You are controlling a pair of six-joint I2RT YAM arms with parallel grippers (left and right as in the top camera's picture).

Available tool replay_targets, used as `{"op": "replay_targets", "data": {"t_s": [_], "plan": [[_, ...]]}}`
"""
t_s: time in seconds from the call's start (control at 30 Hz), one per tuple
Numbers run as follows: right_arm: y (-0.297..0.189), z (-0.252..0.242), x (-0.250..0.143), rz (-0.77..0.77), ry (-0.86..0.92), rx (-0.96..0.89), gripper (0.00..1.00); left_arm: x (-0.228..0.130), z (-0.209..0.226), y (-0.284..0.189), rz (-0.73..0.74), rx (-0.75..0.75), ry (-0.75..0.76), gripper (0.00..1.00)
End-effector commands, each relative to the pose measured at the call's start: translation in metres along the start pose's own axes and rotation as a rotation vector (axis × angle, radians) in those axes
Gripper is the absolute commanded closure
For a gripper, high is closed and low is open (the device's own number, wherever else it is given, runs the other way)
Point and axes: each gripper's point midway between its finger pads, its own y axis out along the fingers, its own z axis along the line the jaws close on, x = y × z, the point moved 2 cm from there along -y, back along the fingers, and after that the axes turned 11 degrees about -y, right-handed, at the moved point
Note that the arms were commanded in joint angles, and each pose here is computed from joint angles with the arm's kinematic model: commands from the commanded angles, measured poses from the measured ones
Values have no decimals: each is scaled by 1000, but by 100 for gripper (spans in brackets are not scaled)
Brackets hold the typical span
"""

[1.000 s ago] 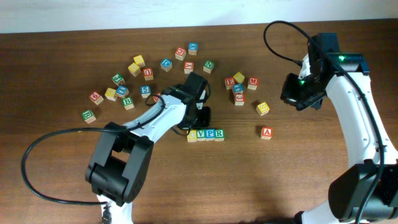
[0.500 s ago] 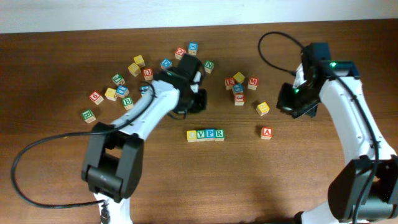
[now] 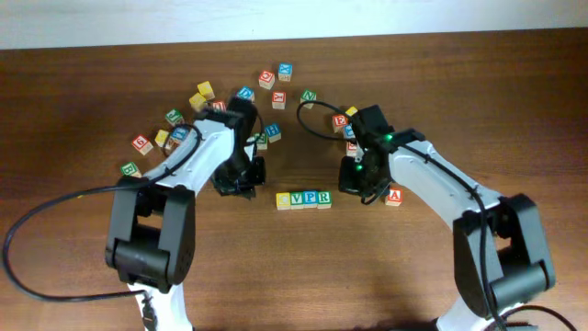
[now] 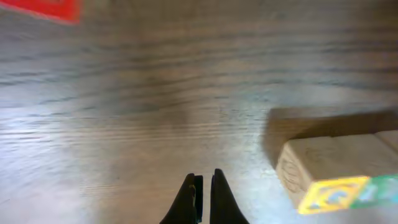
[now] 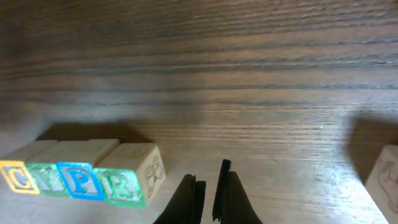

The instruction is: Spell out CVPR

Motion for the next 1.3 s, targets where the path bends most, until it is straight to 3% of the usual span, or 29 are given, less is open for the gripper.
{"op": "replay_targets", "data": {"t_s": [0.0,0.23,0.93,1.13,1.27], "plan": [[12,3,-7,44,14,17,96,-21,-8,23,68,-43,41,100],[21,16,-16,66,35,11,96,-34,-27,36,62,-47,74,100],[38,24,-17,99,27,55,96,-23,-34,36,14,-77,88,100],[21,0,-38,240,24,21,96,-22,-33,36,14,-78,81,100],[24,22,-53,284,-44,79,96,-19,-31,36,-2,-70,79,100]]}}
